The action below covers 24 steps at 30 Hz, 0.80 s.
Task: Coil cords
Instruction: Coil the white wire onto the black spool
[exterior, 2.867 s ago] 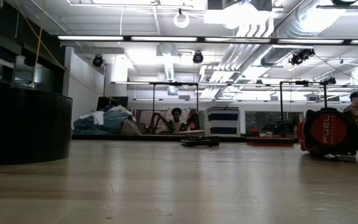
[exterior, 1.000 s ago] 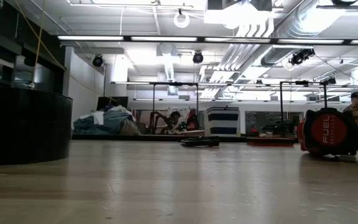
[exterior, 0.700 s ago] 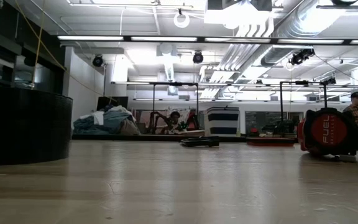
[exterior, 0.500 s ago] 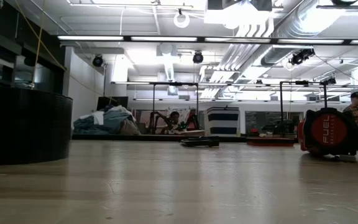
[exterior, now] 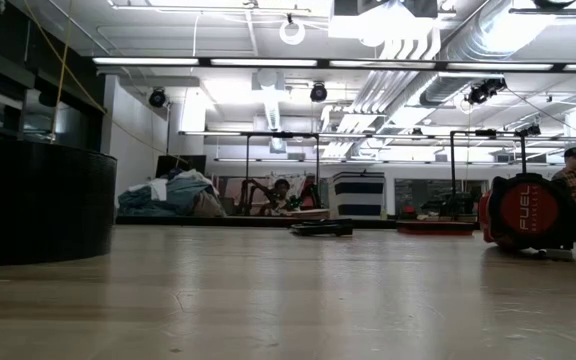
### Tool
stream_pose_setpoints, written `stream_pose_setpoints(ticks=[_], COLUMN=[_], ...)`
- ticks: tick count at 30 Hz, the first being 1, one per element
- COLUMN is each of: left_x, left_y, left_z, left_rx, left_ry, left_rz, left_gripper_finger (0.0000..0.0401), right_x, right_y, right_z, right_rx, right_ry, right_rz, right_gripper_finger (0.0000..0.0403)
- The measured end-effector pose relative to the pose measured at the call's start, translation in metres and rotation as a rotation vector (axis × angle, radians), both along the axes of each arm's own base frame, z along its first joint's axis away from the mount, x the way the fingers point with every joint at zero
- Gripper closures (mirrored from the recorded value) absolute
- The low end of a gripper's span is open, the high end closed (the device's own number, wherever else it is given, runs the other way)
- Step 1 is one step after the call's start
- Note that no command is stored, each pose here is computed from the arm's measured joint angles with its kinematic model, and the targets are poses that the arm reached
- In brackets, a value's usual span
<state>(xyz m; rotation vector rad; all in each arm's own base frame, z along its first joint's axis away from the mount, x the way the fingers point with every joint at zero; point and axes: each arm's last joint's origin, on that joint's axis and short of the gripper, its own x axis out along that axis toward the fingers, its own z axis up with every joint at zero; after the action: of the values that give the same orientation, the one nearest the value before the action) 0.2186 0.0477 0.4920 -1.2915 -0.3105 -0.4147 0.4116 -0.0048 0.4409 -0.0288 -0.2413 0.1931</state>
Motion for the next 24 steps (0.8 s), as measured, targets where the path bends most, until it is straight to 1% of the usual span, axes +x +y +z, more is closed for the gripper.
stream_pose_setpoints(ticks=[7,10,13,17,20,24], left_x=[0.006,0.011,0.017,0.026,0.029,0.029], left_y=[-0.011,-0.013,-0.015,-0.018,-0.021,-0.027], left_z=[-0.001,-0.001,-0.001,-0.005,-0.006,-0.005], left_rx=[-0.03,-0.033,-0.035,-0.07,-0.096,-0.104], left_ry=[-0.008,-0.036,-0.065,-0.049,-0.055,-0.064], left_rz=[0.012,0.015,-0.001,-0.032,-0.063,-0.083], left_gripper_finger=[0.0396,0.0396,0.0396,0.0396,0.0396,0.0396], right_x=[-0.001,-0.001,-0.001,-0.001,-0.002,-0.002], right_y=[-0.009,-0.009,-0.009,-0.01,-0.012,-0.017], right_z=[0.002,0.003,0.003,0.004,0.004,0.005], right_rx=[-0.004,-0.013,-0.014,-0.02,-0.047,-0.052], right_ry=[-0.02,-0.029,-0.036,-0.047,-0.054,-0.061], right_rz=[-0.022,-0.012,-0.01,-0.014,-0.029,-0.047], right_gripper_finger=[0.0403,0.0403,0.0403,0.0403,0.0403,0.0403])
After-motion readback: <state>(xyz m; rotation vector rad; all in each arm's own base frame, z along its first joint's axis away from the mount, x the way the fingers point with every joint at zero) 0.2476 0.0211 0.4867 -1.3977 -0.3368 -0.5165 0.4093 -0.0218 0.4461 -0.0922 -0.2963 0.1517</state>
